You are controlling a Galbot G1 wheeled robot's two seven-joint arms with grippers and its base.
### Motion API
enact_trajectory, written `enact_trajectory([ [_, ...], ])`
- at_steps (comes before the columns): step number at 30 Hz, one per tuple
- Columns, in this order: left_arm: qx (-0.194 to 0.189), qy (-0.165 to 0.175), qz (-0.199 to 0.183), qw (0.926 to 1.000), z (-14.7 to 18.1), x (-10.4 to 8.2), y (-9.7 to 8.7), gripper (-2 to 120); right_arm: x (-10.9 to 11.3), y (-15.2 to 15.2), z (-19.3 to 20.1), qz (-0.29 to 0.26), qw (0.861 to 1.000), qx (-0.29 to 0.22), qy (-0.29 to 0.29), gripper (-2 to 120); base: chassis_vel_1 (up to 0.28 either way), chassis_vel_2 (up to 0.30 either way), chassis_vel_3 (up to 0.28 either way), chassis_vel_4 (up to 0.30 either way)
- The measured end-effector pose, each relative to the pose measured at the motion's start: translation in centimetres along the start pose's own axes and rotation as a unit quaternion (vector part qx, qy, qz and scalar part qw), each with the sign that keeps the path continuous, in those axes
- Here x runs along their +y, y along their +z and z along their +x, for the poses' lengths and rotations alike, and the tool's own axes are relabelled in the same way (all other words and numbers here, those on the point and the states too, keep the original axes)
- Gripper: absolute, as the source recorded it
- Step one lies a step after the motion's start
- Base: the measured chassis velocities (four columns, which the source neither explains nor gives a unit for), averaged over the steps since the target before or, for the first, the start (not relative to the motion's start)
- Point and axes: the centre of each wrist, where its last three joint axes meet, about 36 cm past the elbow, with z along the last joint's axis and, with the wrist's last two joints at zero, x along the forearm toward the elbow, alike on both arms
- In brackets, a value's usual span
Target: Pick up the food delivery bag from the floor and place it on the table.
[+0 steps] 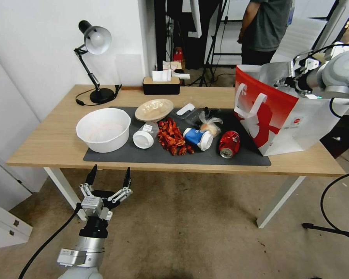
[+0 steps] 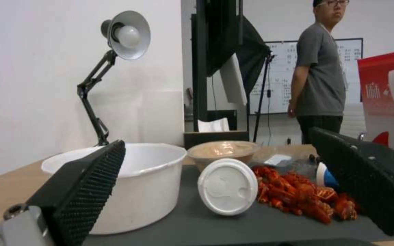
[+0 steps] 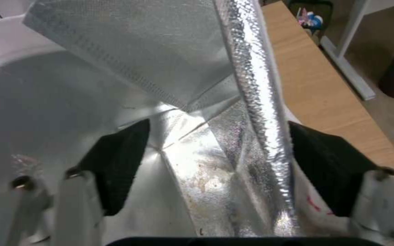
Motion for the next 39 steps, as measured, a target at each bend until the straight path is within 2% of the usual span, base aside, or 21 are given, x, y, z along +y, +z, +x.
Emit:
enact_trajectory([
  [2, 0.000, 0.000, 0.000, 1.0000, 0.0, 0.0, 0.0, 100, 0.2, -0.2, 0.2, 0.001, 1.000, -0.003, -0.005, 90, 0.000, 0.000, 0.000, 0.000],
  [3, 0.000, 0.000, 0.000, 1.0000, 0.0, 0.0, 0.0, 100, 0.2, -0.2, 0.2, 0.001, 1.000, -0.003, -0.005, 90, 0.000, 0.000, 0.000, 0.000],
  [5, 0.000, 0.000, -0.001, 1.0000, 0.0, 0.1, 0.0, 100, 0.4, -0.3, 0.3, 0.003, 1.000, -0.006, -0.007, 98, 0.000, 0.000, 0.000, 0.000],
  [8, 0.000, 0.000, -0.001, 1.0000, 0.0, 0.1, 0.0, 100, 0.5, -0.3, 0.4, 0.006, 1.000, -0.009, -0.007, 100, 0.000, 0.000, 0.000, 0.000],
  [39, -0.001, 0.002, 0.001, 1.0000, 0.2, 0.1, -0.1, 100, 1.7, 1.1, 2.2, 0.070, 0.995, -0.072, 0.020, 100, 0.000, 0.000, 0.000, 0.000],
])
